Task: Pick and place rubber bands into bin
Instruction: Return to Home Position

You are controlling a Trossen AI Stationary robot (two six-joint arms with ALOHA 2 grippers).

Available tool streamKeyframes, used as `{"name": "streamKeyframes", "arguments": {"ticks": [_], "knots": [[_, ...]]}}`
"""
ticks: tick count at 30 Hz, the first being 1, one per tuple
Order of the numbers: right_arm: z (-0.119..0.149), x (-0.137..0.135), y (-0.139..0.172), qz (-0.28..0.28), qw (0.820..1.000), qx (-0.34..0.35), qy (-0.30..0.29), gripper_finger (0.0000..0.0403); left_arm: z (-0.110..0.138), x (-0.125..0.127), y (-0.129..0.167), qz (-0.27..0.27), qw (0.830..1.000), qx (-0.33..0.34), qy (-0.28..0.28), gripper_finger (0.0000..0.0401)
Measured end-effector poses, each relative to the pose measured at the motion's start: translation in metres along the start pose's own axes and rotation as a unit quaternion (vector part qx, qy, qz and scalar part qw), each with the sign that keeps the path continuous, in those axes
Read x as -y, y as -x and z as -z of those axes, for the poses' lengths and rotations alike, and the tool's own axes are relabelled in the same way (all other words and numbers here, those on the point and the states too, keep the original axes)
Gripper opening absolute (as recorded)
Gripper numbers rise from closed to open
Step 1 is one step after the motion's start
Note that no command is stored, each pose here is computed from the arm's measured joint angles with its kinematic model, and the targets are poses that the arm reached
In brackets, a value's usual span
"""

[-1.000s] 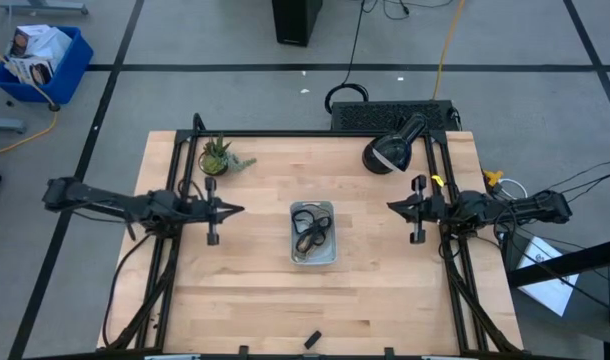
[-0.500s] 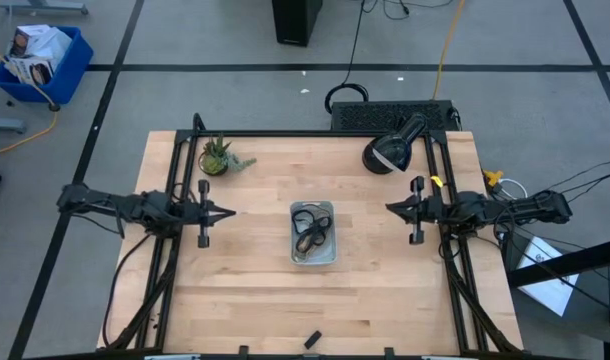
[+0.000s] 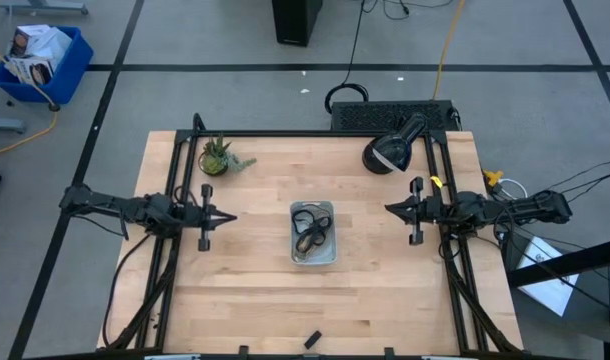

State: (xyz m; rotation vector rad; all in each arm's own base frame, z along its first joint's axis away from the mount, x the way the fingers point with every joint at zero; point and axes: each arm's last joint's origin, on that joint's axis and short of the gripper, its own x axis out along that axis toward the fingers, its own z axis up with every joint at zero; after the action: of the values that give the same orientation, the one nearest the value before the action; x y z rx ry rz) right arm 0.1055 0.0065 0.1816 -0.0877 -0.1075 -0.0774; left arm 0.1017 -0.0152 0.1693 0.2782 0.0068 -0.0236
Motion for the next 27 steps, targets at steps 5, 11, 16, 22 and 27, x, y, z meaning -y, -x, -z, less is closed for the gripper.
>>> {"name": "streamKeyframes", "arguments": {"ticks": [5, 11, 16, 22, 27], "knots": [[-0.0021, 0.0004, 0.0001, 0.005, 1.0, 0.02, -0.009, 0.0, 0.0007, 0.0016, -0.0001, 0.021, 1.0, 0.006, 0.008, 0.0002], [-0.0021, 0.002, 0.0, 0.032, 0.999, 0.016, -0.016, 0.0, 0.0056, 0.0029, -0.0003, 0.026, 0.999, -0.014, 0.024, 0.0003], [-0.0023, 0.0018, -0.0001, 0.029, 0.999, 0.017, -0.016, 0.0, 0.0063, 0.0031, -0.0003, 0.027, 0.999, -0.018, 0.021, 0.0003], [-0.0032, 0.002, 0.0, 0.03, 0.999, 0.022, -0.015, 0.0, 0.0051, 0.0028, -0.0004, 0.025, 0.999, -0.011, 0.033, 0.0007], [-0.0031, 0.002, 0.0, 0.03, 0.999, 0.021, -0.012, 0.0, 0.0052, 0.0029, -0.0004, 0.025, 0.997, -0.012, 0.067, 0.003]]}}
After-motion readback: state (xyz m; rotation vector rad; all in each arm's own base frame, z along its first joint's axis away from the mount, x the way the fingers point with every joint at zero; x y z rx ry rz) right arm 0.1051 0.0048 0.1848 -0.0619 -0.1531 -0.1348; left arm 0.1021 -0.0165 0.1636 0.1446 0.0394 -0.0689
